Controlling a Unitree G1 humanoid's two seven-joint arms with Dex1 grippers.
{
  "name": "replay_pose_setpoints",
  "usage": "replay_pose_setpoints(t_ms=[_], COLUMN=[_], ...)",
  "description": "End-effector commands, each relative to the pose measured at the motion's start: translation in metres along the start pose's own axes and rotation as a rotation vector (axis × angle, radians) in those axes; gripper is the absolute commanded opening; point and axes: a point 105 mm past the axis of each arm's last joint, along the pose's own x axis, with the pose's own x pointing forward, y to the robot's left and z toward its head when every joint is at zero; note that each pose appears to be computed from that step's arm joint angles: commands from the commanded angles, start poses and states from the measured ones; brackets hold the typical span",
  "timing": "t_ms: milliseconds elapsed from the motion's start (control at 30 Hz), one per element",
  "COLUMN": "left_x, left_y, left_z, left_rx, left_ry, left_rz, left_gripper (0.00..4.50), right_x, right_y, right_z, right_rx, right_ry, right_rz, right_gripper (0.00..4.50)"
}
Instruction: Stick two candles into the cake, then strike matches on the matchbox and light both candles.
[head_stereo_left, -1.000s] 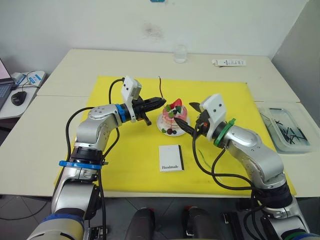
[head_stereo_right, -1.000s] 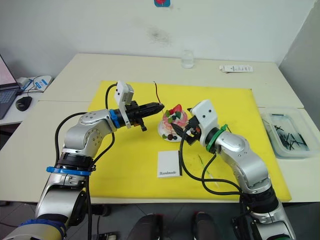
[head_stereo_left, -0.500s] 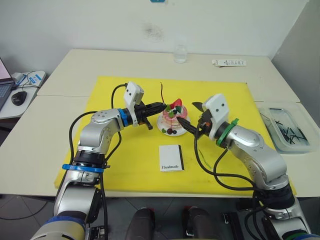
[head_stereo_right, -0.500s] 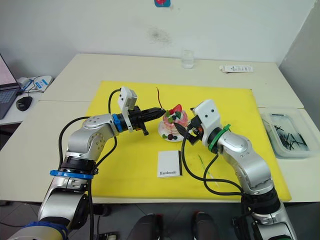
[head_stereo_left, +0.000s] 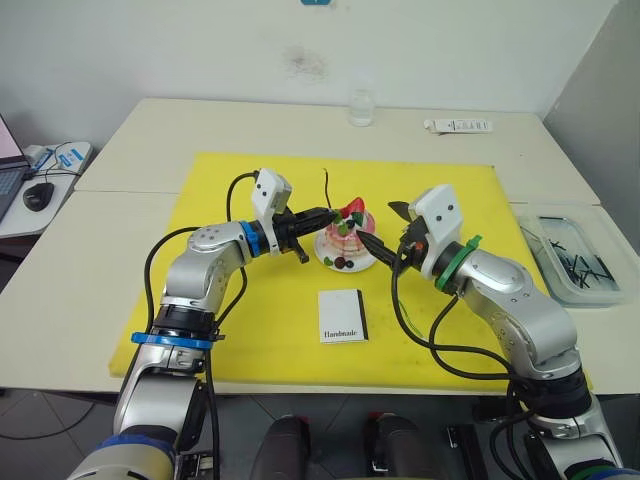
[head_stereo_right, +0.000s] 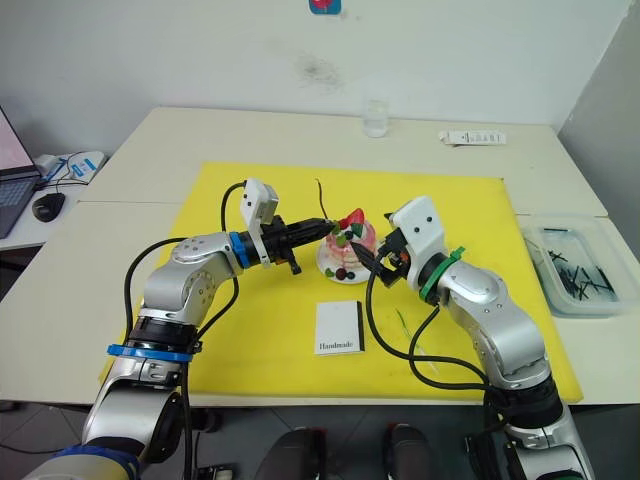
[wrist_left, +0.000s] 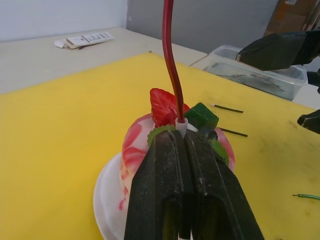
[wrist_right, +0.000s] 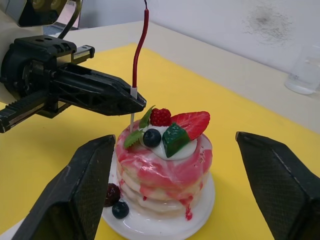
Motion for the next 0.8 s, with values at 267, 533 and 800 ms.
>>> replay_pose_setpoints(t_ms=[267, 533, 800], left_x=[-0.002, -0.001, 0.0], left_y=[0.002, 0.002, 0.0], left_z=[0.009, -0.002, -0.01], left_rx=[0.062, 0.08, 0.114], left_ry=[-0.018, 0.002, 0.02], left_rz=[-0.001, 0.004, 0.001], left_gripper=[0.0, 0.0, 0.0], right_x=[-0.004, -0.003, -0.004], right_y=[-0.003, -0.006, -0.007], right_z=[0.018, 0.02, 0.02], right_rx=[-0.037, -0.037, -0.036], right_ry=[-0.062, -0.068, -0.068], right_rz=[-0.018, -0.026, -0.031], right_gripper=[4.03, 4.03, 4.03])
